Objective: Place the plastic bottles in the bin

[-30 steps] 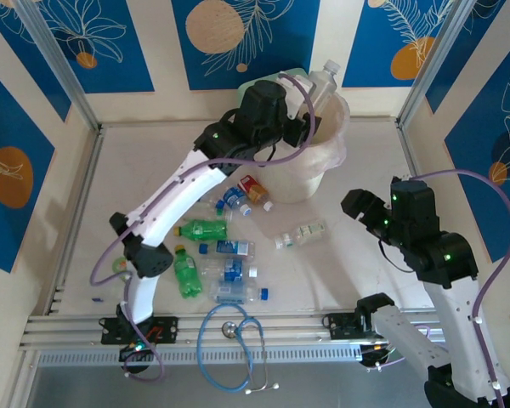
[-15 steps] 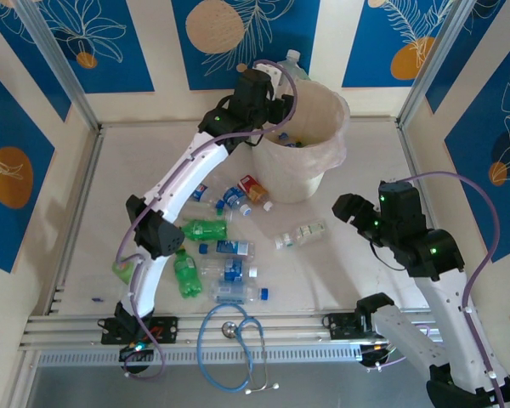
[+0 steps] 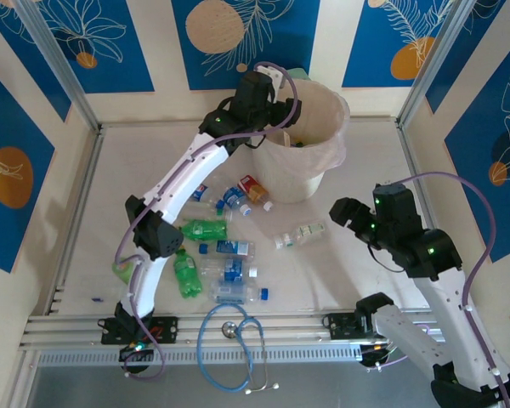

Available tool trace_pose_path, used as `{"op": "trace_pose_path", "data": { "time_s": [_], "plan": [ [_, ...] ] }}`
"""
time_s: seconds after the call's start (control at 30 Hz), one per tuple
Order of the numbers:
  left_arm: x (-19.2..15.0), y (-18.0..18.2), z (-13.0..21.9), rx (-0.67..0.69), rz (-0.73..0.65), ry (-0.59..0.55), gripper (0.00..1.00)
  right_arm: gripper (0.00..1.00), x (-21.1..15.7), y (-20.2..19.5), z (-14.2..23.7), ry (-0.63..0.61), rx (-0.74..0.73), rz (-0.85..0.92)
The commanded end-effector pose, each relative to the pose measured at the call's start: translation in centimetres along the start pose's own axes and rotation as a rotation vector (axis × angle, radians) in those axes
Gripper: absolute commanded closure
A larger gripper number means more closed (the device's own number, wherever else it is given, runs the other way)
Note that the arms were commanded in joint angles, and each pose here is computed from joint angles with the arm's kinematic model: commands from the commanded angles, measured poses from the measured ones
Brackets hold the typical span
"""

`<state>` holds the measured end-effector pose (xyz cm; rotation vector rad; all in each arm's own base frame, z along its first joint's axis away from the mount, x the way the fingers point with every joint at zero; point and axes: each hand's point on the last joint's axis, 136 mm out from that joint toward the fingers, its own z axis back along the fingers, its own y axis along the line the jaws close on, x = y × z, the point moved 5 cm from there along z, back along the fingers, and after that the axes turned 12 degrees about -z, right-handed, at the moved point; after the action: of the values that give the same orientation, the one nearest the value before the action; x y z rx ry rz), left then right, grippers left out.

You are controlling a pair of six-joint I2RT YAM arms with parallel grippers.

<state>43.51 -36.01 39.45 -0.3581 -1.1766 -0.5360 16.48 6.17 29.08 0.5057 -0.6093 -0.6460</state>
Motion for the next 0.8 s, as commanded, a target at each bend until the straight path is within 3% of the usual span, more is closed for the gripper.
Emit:
{"op": "trace_pose_path", "data": {
  "time_s": [0.0, 0.17, 0.27, 0.43, 0.77],
  "plan": [
    [4.1, -0.6, 6.1, -0.01, -0.001, -0.09, 0.25, 0.16, -0.3, -0.6, -0.1, -0.002, -0.044, -0.011],
    [3.7, -0.1, 11.0, 0.006, 0.019, -0.072, 0.24, 0.15, -1.6, -0.8, -1.2, 0.01, -0.139, 0.012],
    [1.5, 0.7, 13.9, 0.039, 0.032, -0.066, 0.2, 0.11, -3.0, -0.6, -2.7, 0.036, -0.191, 0.011],
    [-4.6, 2.7, 17.6, 0.103, 0.041, 0.011, 0.09, 0.07, -5.0, -0.7, -5.6, 0.051, -0.309, -0.047],
    [-16.1, 5.0, 19.8, 0.128, 0.209, 0.262, 0.09, 0.01, -7.5, -0.4, -12.1, 0.076, -0.382, -0.135]
  ]
}}
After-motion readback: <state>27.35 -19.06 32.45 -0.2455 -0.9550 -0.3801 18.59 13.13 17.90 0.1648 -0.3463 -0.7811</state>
